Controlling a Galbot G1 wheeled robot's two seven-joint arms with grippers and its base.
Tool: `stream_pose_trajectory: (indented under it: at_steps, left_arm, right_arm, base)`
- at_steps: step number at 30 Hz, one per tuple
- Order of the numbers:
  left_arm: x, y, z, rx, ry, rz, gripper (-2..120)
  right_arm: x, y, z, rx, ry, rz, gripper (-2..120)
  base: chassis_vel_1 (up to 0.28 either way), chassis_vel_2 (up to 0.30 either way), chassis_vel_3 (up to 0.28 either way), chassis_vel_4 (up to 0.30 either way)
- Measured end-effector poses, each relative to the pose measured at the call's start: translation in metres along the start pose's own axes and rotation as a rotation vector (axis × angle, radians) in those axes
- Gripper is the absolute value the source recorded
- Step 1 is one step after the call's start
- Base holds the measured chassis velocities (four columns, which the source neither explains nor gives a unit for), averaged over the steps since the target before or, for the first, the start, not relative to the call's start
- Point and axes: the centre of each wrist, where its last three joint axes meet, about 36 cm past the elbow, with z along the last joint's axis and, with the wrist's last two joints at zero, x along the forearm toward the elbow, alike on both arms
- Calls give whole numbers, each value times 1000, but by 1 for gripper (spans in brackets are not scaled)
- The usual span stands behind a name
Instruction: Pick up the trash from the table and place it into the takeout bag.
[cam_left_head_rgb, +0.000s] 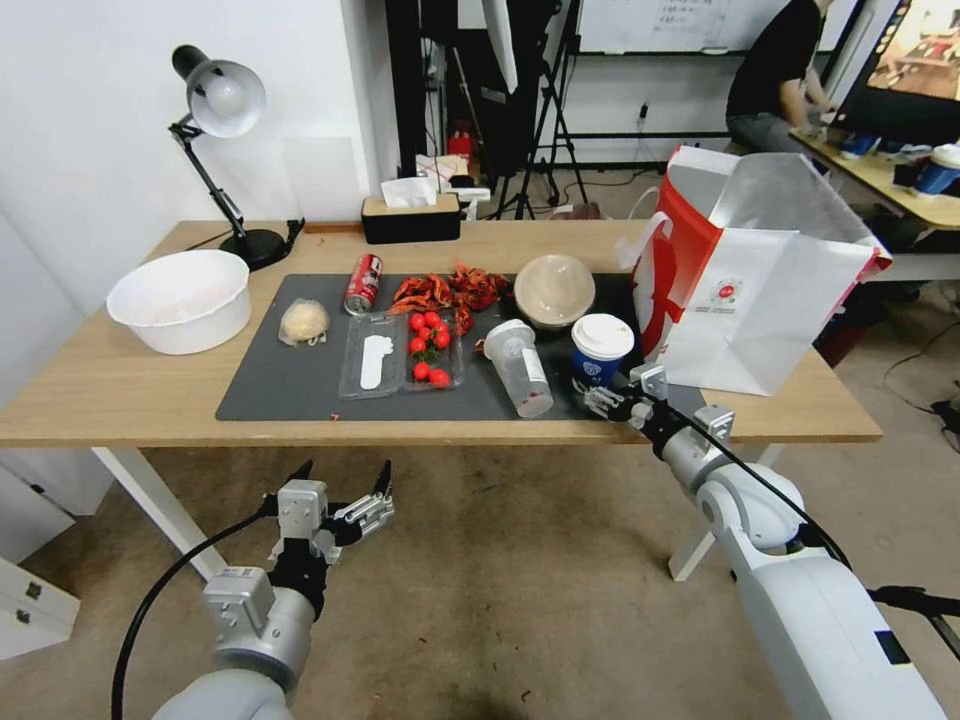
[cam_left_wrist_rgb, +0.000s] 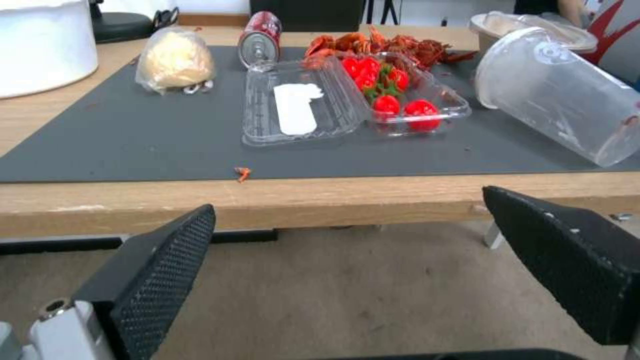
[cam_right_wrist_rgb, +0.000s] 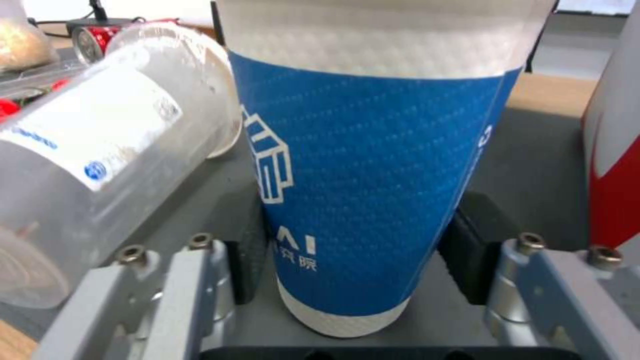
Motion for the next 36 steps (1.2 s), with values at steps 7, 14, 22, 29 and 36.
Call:
stream_pose_trajectory:
  at_steps: [7,14,22,29,36]
  left_arm:
    - [0,0,0,0,-2,1,100]
    - [2,0,-2,-2,-9,3,100]
    - [5,-1,-6,-5,-14,6,100]
    - [6,-2,-7,-5,-15,10,100]
    - [7,-5,-7,-3,-14,18,100]
  right_arm:
    - [16,-4,-39,32,-72,-1,36]
    - [39,-15,-116,74,-174,-22,22]
    - [50,-58,-224,65,-219,55,20]
    - [51,-111,-312,-14,-182,222,20]
    - [40,-137,-327,-160,5,328,20]
  base:
    - [0,0,0,0]
    - [0,0,0,0]
    - [0,0,0,0]
    - [0,0,0,0]
    - [0,0,0,0]
